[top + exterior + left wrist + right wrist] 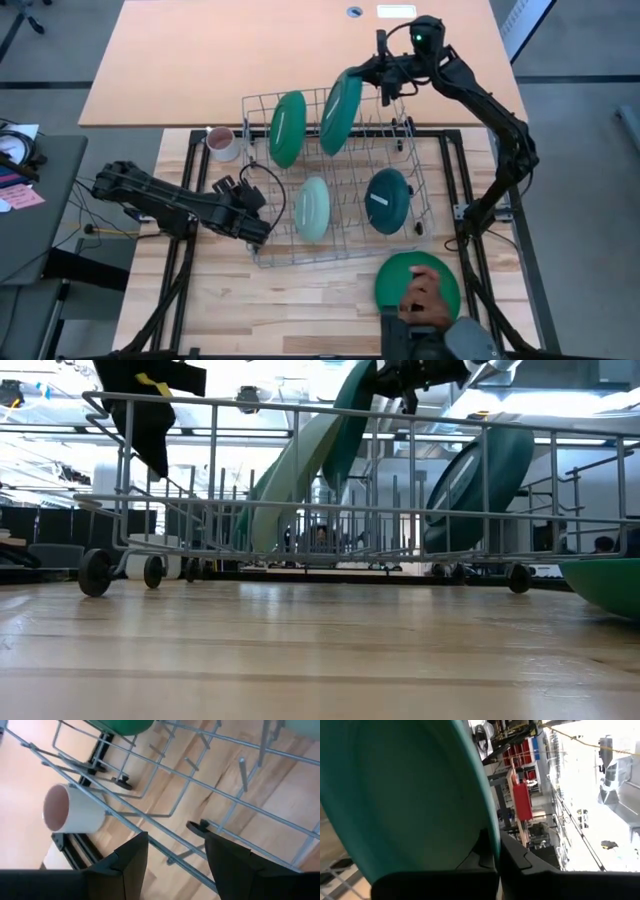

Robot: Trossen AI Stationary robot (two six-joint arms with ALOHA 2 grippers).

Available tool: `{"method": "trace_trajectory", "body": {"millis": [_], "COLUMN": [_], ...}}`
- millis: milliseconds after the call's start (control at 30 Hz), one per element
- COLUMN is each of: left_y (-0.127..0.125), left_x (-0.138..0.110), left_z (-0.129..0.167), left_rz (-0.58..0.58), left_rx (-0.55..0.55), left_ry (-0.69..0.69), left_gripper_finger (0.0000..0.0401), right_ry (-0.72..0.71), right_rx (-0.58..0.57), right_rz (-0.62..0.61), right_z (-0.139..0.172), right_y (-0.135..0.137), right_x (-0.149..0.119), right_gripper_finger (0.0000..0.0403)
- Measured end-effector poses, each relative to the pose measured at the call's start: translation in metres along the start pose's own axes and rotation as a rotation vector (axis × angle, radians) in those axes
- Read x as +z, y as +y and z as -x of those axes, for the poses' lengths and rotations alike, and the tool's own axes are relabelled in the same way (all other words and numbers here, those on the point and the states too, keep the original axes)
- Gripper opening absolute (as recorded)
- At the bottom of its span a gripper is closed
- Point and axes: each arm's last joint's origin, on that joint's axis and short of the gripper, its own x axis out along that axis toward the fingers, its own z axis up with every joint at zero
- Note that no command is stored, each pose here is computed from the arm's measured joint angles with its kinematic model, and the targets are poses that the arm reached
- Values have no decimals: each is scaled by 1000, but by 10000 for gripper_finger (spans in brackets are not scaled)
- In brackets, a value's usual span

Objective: Sort dishes
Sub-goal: Put the stacked green plate in the dish rack

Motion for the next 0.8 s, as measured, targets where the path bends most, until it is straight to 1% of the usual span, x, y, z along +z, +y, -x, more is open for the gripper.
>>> {"method": "trace_trajectory", "body": {"millis": [133, 233, 367, 533, 800], "left_y": [10, 18, 25, 27, 28], "left_x": [-1, -3, -7, -6, -2], "left_z": [4, 7, 8, 11, 22], "left_rz": [-23, -40, 6, 29, 54], "left_rx": [76, 120, 183, 173, 138], "left_ry": [-59, -73, -51, -66, -103], "left_gripper_finger": [189, 189, 189, 189, 189], "right_ry": [-44, -40, -61, -73, -100], "right_rx": [-9, -4, 2, 15, 15], "right_rz": [11, 3, -7, -21, 8], "right_z": [-3, -4, -11, -16, -24], "right_y": [0, 3, 9, 16, 23], "right_x": [-2, -8, -19, -31, -41], "right_gripper_finger": [1, 1, 1, 1, 1]}}
